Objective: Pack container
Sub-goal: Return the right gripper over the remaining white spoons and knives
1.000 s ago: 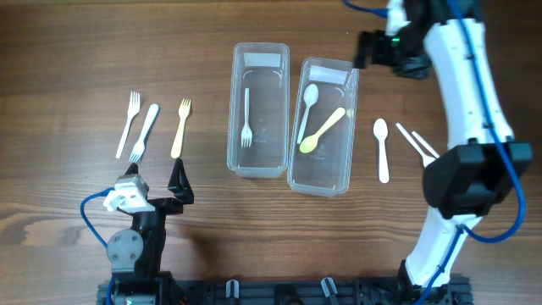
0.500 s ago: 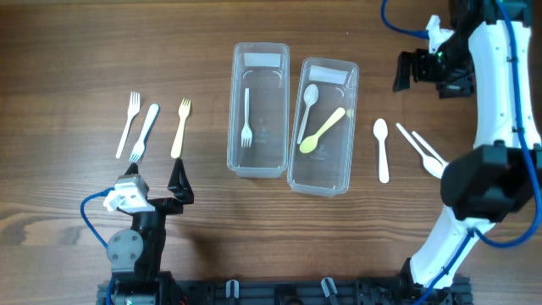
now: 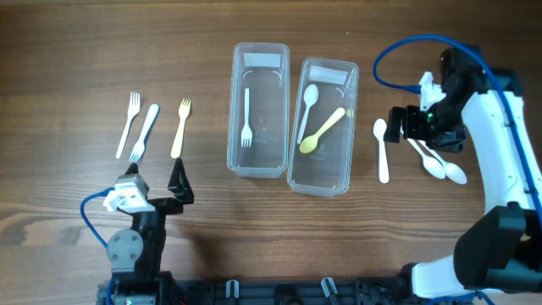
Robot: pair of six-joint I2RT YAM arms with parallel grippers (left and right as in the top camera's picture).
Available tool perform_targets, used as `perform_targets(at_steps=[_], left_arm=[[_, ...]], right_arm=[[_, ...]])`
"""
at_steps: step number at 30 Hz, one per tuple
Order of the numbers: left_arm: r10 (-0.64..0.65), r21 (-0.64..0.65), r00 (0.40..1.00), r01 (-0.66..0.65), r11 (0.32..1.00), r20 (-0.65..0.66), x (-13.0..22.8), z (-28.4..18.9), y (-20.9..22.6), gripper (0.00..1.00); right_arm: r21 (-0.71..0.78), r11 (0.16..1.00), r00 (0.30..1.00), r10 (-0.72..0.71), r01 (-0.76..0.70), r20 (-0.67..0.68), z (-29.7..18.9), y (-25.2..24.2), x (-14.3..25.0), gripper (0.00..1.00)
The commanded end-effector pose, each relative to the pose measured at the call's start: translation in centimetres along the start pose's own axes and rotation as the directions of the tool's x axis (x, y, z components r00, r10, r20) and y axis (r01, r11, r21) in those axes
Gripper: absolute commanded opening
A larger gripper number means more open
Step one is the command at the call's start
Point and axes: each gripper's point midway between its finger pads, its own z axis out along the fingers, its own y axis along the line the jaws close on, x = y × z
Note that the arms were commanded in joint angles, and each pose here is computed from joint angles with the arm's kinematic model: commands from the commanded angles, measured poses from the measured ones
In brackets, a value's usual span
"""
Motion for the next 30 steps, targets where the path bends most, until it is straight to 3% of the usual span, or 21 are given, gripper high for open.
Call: perform_targets(at_steps=[1, 10, 19, 24, 30], left_arm=[[0.009, -0.001, 1.0, -0.009, 1.0, -0.002, 0.2, 0.0, 0.1, 1.0], [0.009, -0.001, 1.0, -0.009, 1.0, -0.002, 0.2, 0.0, 0.1, 1.0], [0.009, -0.001, 1.0, -0.009, 1.0, -0.002, 0.2, 0.0, 0.1, 1.0], [0.009, -0.001, 1.0, -0.009, 1.0, -0.002, 0.2, 0.0, 0.1, 1.0], [0.009, -0.001, 1.0, -0.009, 1.0, -0.002, 0.2, 0.0, 0.1, 1.0]], right_arm=[[-0.001, 1.0, 0.999, 0.008, -0.008, 0.039, 1.2, -0.1, -0.6, 1.0], [0.108, 0.992, 0.993, -0.07, 0.06, 0.093, 3.3, -2.1, -1.8, 1.0], [0.205, 0.979, 0.997, -0.02, 0.003, 0.077, 5.3, -4.5, -2.8, 1.0], [0.141, 0.979, 0.989, -0.146, 0.145, 0.002, 7.5, -5.5, -2.5, 1.0], [0.162, 0.953, 0.964, -0.264, 0.255, 0.038, 7.5, -7.6, -3.9, 1.0]])
